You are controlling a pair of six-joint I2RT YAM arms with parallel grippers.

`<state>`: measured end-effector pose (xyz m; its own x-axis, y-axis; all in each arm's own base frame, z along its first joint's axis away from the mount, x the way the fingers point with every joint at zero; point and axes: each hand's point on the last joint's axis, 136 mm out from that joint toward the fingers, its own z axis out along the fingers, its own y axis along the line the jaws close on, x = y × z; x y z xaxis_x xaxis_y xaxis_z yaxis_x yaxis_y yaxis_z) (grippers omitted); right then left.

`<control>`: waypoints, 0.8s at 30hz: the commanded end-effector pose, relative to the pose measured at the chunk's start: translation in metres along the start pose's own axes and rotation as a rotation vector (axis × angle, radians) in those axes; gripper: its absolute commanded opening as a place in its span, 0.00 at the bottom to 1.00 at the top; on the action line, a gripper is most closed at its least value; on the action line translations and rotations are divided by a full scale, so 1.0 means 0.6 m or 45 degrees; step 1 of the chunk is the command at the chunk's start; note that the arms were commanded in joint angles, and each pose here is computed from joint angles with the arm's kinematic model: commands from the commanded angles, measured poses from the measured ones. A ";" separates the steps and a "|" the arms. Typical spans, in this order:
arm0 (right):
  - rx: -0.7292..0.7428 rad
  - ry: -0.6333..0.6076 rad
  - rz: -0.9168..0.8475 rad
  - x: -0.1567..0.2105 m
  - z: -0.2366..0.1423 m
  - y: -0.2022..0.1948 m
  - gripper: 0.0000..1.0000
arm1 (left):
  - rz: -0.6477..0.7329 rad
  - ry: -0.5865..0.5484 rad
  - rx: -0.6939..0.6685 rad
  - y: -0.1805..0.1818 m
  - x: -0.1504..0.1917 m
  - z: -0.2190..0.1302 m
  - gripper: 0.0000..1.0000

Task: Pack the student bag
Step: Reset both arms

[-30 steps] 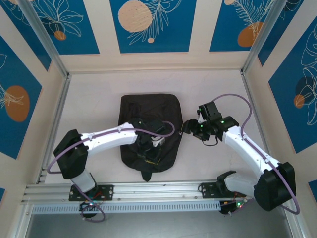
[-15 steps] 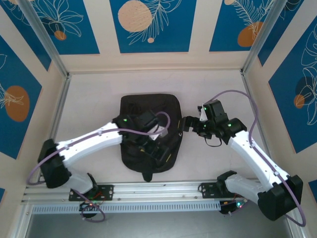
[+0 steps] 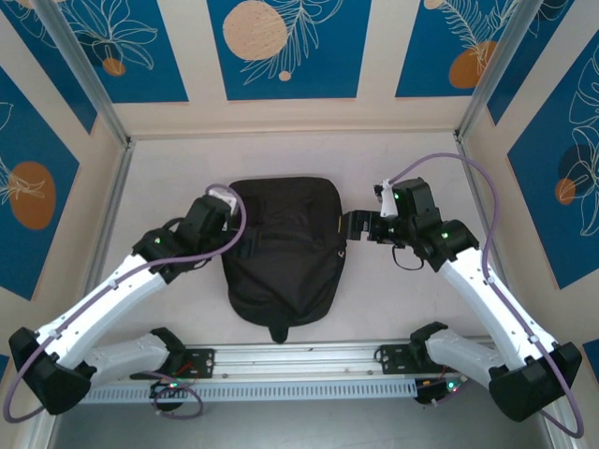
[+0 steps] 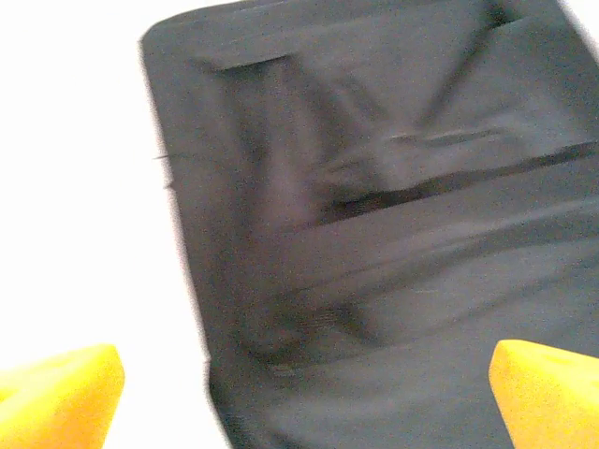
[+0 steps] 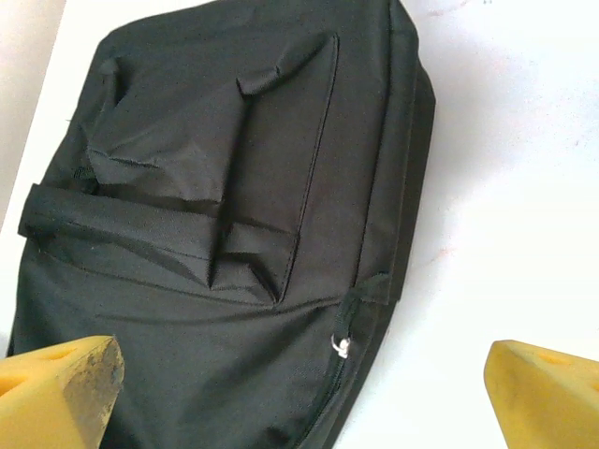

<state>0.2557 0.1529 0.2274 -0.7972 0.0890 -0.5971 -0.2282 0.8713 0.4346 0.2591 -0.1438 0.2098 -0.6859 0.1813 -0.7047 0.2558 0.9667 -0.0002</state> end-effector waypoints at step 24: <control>0.058 -0.387 -0.251 0.022 0.013 -0.060 0.99 | -0.180 -0.624 -0.566 0.264 0.099 0.081 1.00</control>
<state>0.2557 0.1306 0.2011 -0.5578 0.0624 -0.8276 -0.3349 0.8955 0.2932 0.2712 0.0109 0.1066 -0.3899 0.0756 -0.9178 -0.1802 0.9711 0.1566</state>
